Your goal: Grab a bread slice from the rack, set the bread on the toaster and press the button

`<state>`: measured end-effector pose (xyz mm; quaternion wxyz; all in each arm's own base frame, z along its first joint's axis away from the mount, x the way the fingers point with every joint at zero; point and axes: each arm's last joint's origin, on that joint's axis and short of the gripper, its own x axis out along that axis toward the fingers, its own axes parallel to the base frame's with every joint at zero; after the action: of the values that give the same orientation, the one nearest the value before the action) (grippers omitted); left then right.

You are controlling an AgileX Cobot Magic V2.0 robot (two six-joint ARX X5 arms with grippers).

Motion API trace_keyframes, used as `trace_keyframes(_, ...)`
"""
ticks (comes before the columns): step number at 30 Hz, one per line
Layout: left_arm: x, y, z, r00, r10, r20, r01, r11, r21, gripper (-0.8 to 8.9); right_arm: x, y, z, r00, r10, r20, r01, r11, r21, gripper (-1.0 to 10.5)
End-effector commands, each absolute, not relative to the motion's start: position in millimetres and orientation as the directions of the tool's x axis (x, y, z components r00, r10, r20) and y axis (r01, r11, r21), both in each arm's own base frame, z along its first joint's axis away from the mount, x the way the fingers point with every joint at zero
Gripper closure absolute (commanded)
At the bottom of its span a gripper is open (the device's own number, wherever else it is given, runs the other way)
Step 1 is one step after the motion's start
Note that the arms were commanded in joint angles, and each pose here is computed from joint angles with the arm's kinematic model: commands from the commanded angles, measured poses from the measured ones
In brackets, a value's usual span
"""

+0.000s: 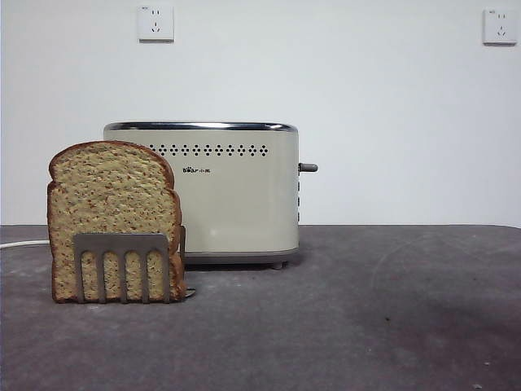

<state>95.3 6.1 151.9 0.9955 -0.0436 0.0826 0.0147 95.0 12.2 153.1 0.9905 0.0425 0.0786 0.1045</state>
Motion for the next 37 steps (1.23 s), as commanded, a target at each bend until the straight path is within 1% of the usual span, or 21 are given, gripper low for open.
trace_keyframes(1,95.9,6.3,147.4,0.985,0.022,-0.174,-0.045,0.991,-0.127,8.16,95.2,12.0,149.0,0.964,0.21,-0.164,-0.192,0.974,0.117,9.5)
trace_keyframes(5,96.0,6.4,147.7,0.985,0.022,-0.171,-0.056,0.98,-0.192,8.16,95.2,12.1,149.0,0.963,0.213,-0.163,-0.179,0.963,0.199,9.5)
trace_keyframes(9,96.0,6.2,147.6,0.985,0.017,-0.171,-0.054,0.975,-0.214,8.17,95.3,12.1,149.9,0.965,0.213,-0.155,-0.166,0.948,0.271,9.5)
trace_keyframes(15,95.5,3.8,150.0,0.984,-0.064,-0.165,0.023,0.971,-0.239,8.22,94.3,12.1,157.7,0.967,0.216,-0.132,-0.158,0.921,0.356,9.6)
trace_keyframes(19,92.4,2.5,160.0,0.98,-0.102,-0.171,0.047,0.952,-0.302,8.22,92.8,12.0,171.7,0.97,0.217,-0.105,-0.157,0.899,0.409,9.6)
trace_keyframes(24,84.4,0.7,184.6,0.978,-0.139,-0.154,0.085,0.946,-0.314,8.22,91.5,12.3,195.5,0.97,0.232,-0.077,-0.181,0.893,0.412,9.6)
trace_keyframes(30,70.9,-1.6,221.4,0.98,-0.18,-0.089,0.144,0.939,-0.313,8.22,94.5,14.1,230.8,0.956,0.284,-0.072,-0.235,0.89,0.39,9.6)
trace_keyframes(34,58.4,-3.7,245.9,0.97,-0.217,-0.108,0.175,0.935,-0.31,8.22,100.5,15.8,258.4,0.943,0.324,-0.073,-0.282,0.896,0.343,9.6)
trace_keyframes(37,51.2,-5.0,265.0,0.963,-0.242,-0.118,0.201,0.938,-0.281,8.22,106.5,17.7,276.6,0.923,0.37,-0.107,-0.319,0.891,0.323,9.6)
